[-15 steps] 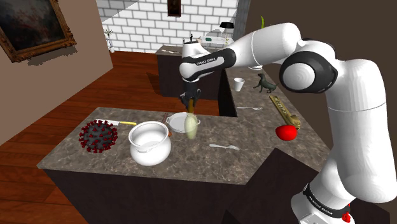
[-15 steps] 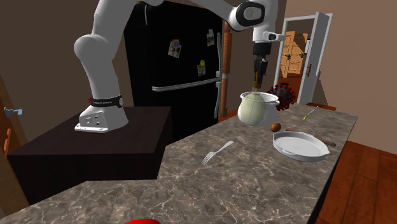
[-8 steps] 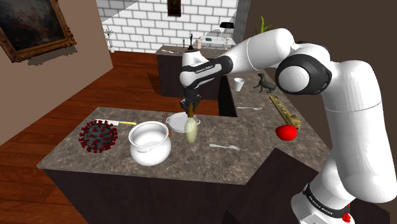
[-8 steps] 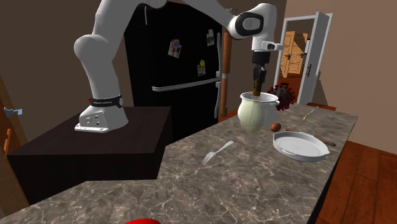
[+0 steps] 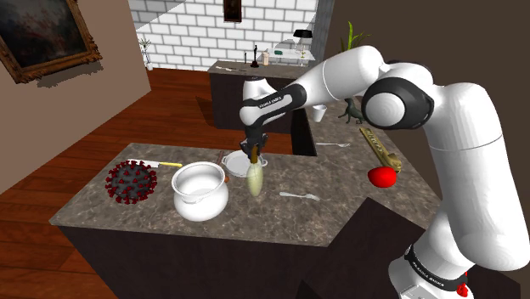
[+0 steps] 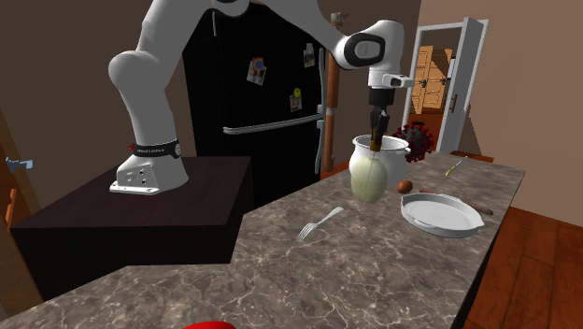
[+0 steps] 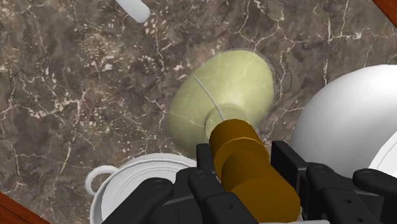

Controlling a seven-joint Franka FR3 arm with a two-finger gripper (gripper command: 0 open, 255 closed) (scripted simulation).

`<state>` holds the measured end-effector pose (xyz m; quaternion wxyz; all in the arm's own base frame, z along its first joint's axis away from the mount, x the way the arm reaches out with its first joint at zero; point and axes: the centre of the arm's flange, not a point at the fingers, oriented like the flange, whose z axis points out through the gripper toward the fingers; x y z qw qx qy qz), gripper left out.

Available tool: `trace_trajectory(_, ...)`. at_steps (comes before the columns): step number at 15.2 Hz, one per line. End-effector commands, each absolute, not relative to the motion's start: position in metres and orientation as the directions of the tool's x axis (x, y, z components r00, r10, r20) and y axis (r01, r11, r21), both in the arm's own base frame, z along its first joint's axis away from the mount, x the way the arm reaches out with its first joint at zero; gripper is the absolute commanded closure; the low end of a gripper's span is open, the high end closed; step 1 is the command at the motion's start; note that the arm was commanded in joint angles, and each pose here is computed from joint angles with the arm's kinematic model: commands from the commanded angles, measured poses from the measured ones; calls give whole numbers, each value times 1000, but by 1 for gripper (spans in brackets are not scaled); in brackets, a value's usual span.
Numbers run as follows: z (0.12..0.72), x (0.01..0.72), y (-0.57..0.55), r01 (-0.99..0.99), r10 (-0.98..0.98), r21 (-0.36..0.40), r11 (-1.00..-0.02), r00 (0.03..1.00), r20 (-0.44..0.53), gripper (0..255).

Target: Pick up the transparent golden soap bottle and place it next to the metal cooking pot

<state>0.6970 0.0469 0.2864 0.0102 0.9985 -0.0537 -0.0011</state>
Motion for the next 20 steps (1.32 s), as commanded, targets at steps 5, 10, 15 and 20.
trace_trajectory(5, 286, 697, 46, -107, -107, 20, -994, 994, 0, 255)
trace_trajectory(10, 285, 697, 46, -107, -107, 20, -994, 994, 0, 0)
trace_trajectory(15, 325, 697, 47, -107, -107, 20, -994, 994, 0, 0)
trace_trajectory(20, 336, 697, 47, -107, -107, 20, -994, 994, 0, 0)
